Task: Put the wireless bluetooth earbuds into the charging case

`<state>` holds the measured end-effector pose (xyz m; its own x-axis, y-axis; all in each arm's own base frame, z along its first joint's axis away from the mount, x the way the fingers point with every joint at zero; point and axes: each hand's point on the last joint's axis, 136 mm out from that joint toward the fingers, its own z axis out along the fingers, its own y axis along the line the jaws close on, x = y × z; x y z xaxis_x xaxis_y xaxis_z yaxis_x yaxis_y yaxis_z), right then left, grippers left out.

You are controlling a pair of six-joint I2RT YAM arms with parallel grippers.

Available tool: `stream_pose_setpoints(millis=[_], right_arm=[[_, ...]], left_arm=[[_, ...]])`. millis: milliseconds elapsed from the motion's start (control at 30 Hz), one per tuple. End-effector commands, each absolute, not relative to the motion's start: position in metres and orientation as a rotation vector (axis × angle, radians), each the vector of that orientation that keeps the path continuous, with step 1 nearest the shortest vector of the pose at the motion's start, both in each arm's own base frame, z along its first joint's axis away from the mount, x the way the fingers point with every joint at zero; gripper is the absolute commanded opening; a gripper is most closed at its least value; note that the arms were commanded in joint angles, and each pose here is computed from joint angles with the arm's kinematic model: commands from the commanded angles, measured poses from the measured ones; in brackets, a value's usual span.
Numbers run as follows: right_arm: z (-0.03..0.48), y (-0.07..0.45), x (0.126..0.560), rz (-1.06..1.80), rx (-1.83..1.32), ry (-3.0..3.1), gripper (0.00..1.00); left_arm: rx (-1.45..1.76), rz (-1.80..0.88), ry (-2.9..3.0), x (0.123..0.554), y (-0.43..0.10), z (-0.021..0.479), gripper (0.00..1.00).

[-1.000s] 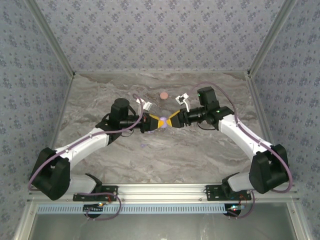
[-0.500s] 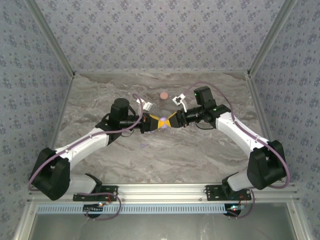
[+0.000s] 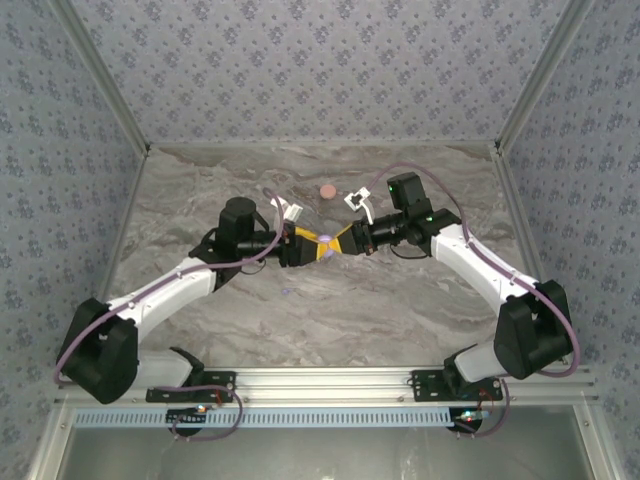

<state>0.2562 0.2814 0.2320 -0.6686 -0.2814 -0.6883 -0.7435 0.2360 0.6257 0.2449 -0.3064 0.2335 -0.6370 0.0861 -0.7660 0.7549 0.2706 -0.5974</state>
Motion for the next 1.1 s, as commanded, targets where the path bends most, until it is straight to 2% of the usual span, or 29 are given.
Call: stream_pose_setpoints(millis=[0, 500, 800, 1000, 1067], right_arm=[[0.2623, 0.285, 0.2526, 1.454, -0.974, 1.986, 0.22], [0.2693, 0.2877, 0.2529, 1.467, -0.968, 1.963, 0.22], [0.2701, 0.2881, 0.2531, 1.465, -0.962, 1.959, 0.22], [0.2701, 0.2877, 0.2537, 1.459, -0.959, 1.961, 0.23], [0.2706, 0.2872, 0.2538, 1.453, -0.955, 1.962, 0.22]], left_arm=[[0.772, -1.398, 1.851, 0.2423, -0.3058, 0.2515, 0.55], [0.773, -1.404, 1.86, 0.2415, -0.3101, 0.2466, 0.54], [0.768, -1.405, 1.871, 0.2437, -0.3117, 0.2444, 0.49], [0.761, -1.401, 1.876, 0.245, -0.3118, 0.2431, 0.39], [0.76, -1.398, 1.876, 0.2452, -0.3119, 0.243, 0.39]])
